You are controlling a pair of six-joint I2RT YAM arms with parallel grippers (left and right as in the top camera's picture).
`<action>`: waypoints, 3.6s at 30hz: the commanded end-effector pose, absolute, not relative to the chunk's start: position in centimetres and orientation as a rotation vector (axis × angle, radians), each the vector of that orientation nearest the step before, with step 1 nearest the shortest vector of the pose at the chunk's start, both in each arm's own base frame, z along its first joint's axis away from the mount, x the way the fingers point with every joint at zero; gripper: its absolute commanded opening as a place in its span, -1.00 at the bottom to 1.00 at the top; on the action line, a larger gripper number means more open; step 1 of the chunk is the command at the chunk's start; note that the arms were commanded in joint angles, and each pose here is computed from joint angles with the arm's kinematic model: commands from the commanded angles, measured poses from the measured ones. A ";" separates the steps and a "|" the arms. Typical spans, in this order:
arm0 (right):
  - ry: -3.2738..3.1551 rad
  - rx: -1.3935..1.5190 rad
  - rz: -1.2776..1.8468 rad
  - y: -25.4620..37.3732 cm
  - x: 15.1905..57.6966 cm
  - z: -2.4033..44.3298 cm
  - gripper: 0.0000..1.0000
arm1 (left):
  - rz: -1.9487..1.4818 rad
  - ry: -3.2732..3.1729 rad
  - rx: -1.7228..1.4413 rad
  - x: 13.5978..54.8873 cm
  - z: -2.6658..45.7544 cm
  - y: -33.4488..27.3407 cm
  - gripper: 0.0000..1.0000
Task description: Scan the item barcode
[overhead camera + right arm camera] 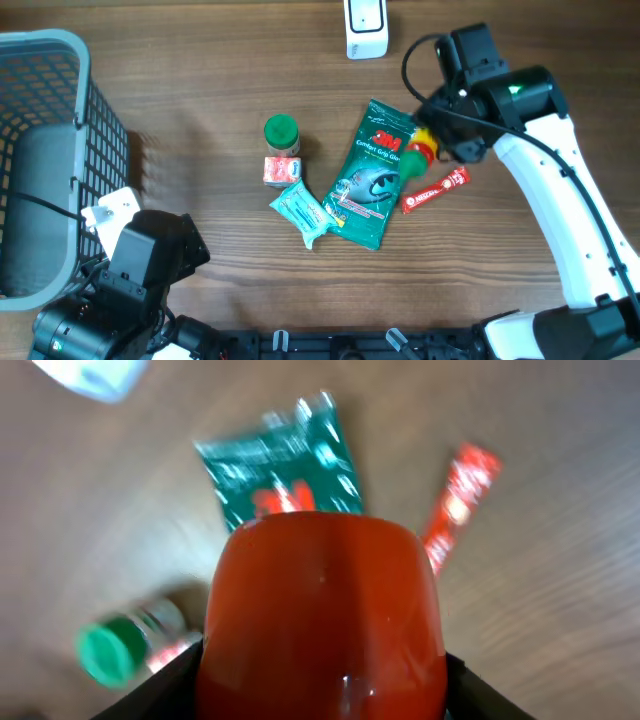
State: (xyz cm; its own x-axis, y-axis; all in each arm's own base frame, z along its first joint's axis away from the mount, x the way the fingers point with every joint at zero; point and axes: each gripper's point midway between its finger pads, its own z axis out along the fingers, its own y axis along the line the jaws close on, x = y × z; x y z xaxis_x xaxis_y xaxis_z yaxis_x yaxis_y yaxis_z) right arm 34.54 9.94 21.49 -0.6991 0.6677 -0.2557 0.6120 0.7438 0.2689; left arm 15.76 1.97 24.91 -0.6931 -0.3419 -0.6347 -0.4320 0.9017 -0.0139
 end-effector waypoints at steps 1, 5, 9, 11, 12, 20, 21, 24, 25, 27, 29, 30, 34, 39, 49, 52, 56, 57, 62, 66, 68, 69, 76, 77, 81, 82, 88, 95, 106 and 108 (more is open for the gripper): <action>2.522 1.021 0.189 9.5 37.2 20.7 -0.30 | 0.168 2.394 -0.576 15.7 24.9 2.0 1.00; 2.484 0.890 0.241 10.9 41.1 19.8 -0.30 | 0.167 2.394 -0.576 15.7 24.9 2.0 1.00; 2.448 0.843 0.261 11.8 44.8 18.4 -0.30 | 0.168 2.394 -0.576 15.7 24.9 2.0 1.00; 2.429 0.815 0.264 12.1 46.6 17.8 -0.30 | 0.167 2.394 -0.576 15.7 24.9 2.0 1.00; 2.411 0.816 0.257 12.1 47.7 17.5 -0.30 | 0.168 2.394 -0.576 15.7 24.9 2.0 1.00; 2.161 0.796 0.340 13.2 58.5 18.4 -0.35 | 0.167 2.394 -0.576 15.7 24.9 2.0 1.00; 2.114 0.788 0.334 13.2 59.8 18.6 -0.35 | 0.167 2.394 -0.576 15.7 24.9 2.0 1.00; 2.010 0.736 0.350 13.9 63.0 18.8 -0.35 | 0.167 2.394 -0.576 15.7 24.9 2.0 1.00; 1.982 0.730 0.368 14.2 63.9 18.7 -0.35 | 0.168 2.394 -0.576 15.7 24.9 2.0 1.00; 1.953 0.726 0.388 14.5 65.0 18.4 -0.35 | 0.167 2.394 -0.576 15.7 24.9 2.0 1.00; 1.922 0.720 0.416 15.1 65.9 18.2 -0.35 | 0.168 2.394 -0.576 15.7 24.9 2.0 1.00; 1.908 0.717 0.426 15.4 66.2 18.2 -0.35 | 0.168 2.394 -0.576 15.7 24.9 2.0 1.00; 1.872 0.703 0.461 16.3 66.8 18.3 -0.35 | 0.168 2.394 -0.576 15.7 24.9 2.0 1.00; 1.888 0.685 0.469 17.5 66.4 18.4 -0.35 | 0.168 2.394 -0.576 15.7 24.9 2.0 1.00; 1.961 0.816 0.029 4.0 62.7 26.5 -0.31 | 0.167 2.394 -0.576 15.7 24.9 2.0 1.00; 2.000 0.931 -0.108 -2.8 60.2 26.3 -0.30 | 0.168 2.394 -0.576 15.7 24.9 2.0 1.00; 2.059 1.184 -0.262 -11.9 55.8 23.2 -0.31 | 0.167 2.394 -0.576 15.7 24.9 2.0 1.00; 2.066 1.256 -0.292 -14.2 54.7 22.1 -0.32 | 0.167 2.394 -0.576 15.7 24.9 2.0 1.00; 2.046 1.524 -0.398 -24.5 49.5 18.0 -0.37 | 0.168 2.394 -0.576 15.7 24.9 2.0 1.00; 2.003 1.733 -0.473 -31.2 44.9 13.5 -0.37 | 0.168 2.394 -0.576 15.7 24.9 2.0 1.00; 2.004 1.810 -0.484 -33.1 43.0 11.1 -0.37 | 0.168 2.394 -0.576 15.7 24.9 2.0 1.00; 1.995 1.853 -0.494 -34.1 42.0 9.9 -0.37 | 0.167 2.394 -0.576 15.7 24.9 2.0 1.00; 1.901 2.054 -0.570 -40.0 34.8 6.7 -0.34 | 0.168 2.394 -0.576 15.7 24.9 2.0 1.00; 1.887 2.073 -0.579 -40.9 33.8 6.7 -0.34 | 0.167 2.394 -0.576 15.7 24.9 2.0 1.00; 1.812 2.158 -0.643 -43.5 30.0 6.6 -0.34 | 0.168 2.394 -0.576 15.7 24.9 2.0 1.00; 1.789 2.183 -0.646 -44.2 29.0 6.6 -0.34 | 0.167 2.394 -0.576 15.7 24.9 2.0 1.00; 1.780 2.230 -0.666 -46.0 26.0 6.0 -0.35 | 0.167 2.394 -0.576 15.7 24.9 2.0 1.00; 1.862 2.244 -0.652 -46.0 25.4 3.1 -0.15 | 0.167 2.394 -0.576 15.7 24.9 2.0 1.00; 1.999 2.148 -0.607 -45.6 26.0 5.2 0.99 | 0.167 2.394 -0.576 15.7 24.9 2.0 1.00; 1.961 2.123 -0.560 -45.5 26.6 9.1 0.99 | 0.168 2.394 -0.576 15.7 24.9 2.0 1.00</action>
State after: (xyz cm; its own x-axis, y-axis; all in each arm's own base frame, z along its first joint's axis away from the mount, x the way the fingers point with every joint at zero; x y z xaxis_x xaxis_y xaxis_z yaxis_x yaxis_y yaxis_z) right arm 25.07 -44.77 3.17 0.0500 0.9367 -0.3464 0.9712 -0.1265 -0.2020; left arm 15.76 1.97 24.91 -0.6931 -0.3419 -0.6347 -0.4320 0.9017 -0.0139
